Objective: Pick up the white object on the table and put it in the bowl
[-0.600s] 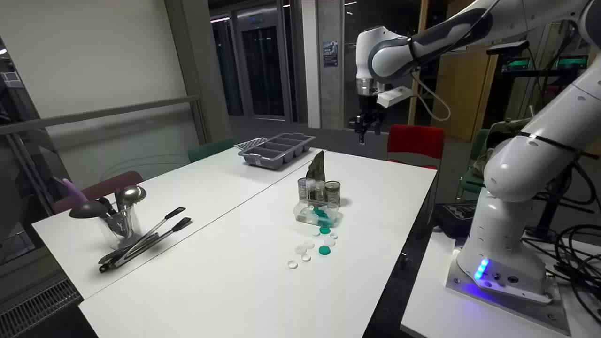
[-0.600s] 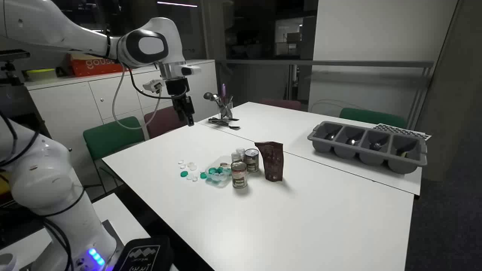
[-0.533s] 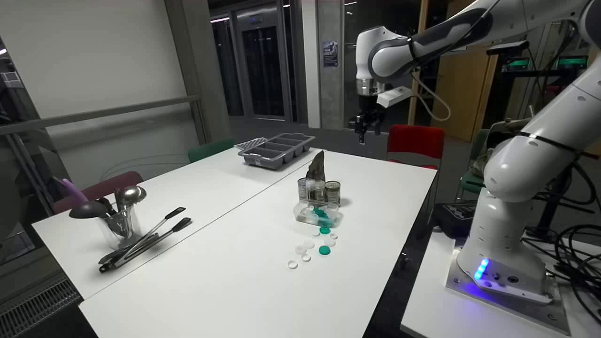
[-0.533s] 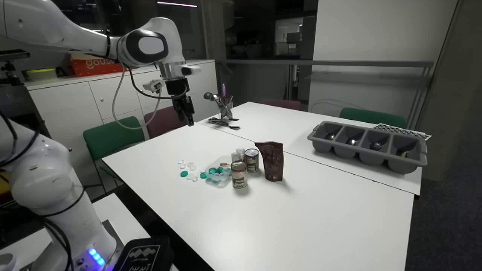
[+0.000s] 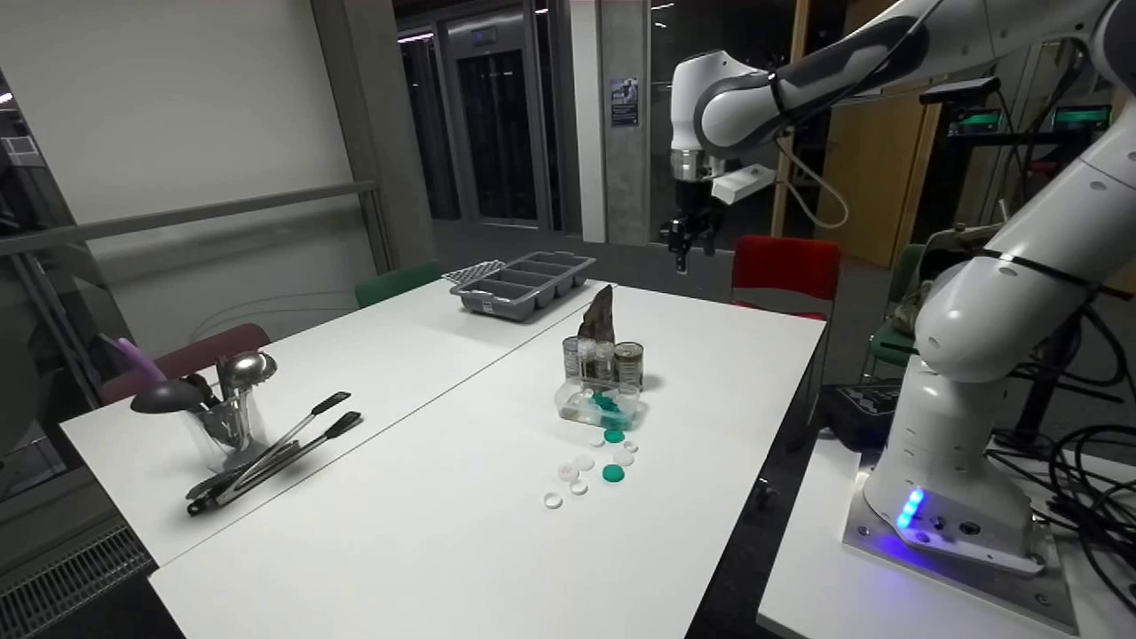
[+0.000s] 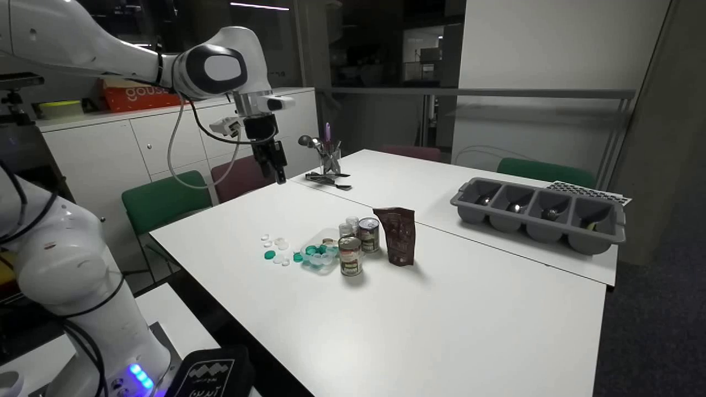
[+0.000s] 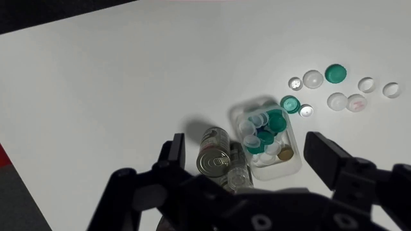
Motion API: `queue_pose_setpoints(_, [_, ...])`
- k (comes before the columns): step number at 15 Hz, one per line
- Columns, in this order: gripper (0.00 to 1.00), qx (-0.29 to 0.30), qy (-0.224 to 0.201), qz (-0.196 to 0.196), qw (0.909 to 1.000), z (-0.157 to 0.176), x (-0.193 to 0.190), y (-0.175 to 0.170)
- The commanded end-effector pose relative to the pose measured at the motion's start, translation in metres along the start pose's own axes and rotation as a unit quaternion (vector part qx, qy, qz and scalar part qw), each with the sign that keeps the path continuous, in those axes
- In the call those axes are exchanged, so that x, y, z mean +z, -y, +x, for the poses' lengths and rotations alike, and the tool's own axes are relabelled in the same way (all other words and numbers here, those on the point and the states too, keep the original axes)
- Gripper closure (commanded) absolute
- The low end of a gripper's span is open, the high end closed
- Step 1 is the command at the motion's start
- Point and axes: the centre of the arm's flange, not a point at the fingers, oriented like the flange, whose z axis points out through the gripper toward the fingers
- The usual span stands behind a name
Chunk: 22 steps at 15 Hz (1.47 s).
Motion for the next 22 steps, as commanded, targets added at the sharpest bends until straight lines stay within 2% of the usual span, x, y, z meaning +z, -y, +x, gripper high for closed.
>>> queue_pose_setpoints(1, [0.00,-0.079,-0.012,0.000,0.9968,0.035,0.008,0.022])
queue_pose_setpoints(5, [0.00,-0.175,-0.006,-0.009,0.9846,0.066,0.023,0.061])
queue_pose_setpoints(9, [0.00,-0.279,0.003,-0.022,0.9600,0.087,0.036,0.095])
queue_pose_setpoints(13, [0.00,-0.372,0.005,-0.060,0.9263,0.095,0.047,0.108])
queue_pose_setpoints(18, [0.00,-0.473,-0.022,-0.107,0.8742,0.101,0.054,0.109])
queue_pose_setpoints(19, [0.00,-0.438,-0.001,-0.091,0.8945,0.096,0.055,0.113])
queue_pose_setpoints(22, [0.00,-0.440,-0.001,-0.091,0.8932,0.097,0.057,0.113])
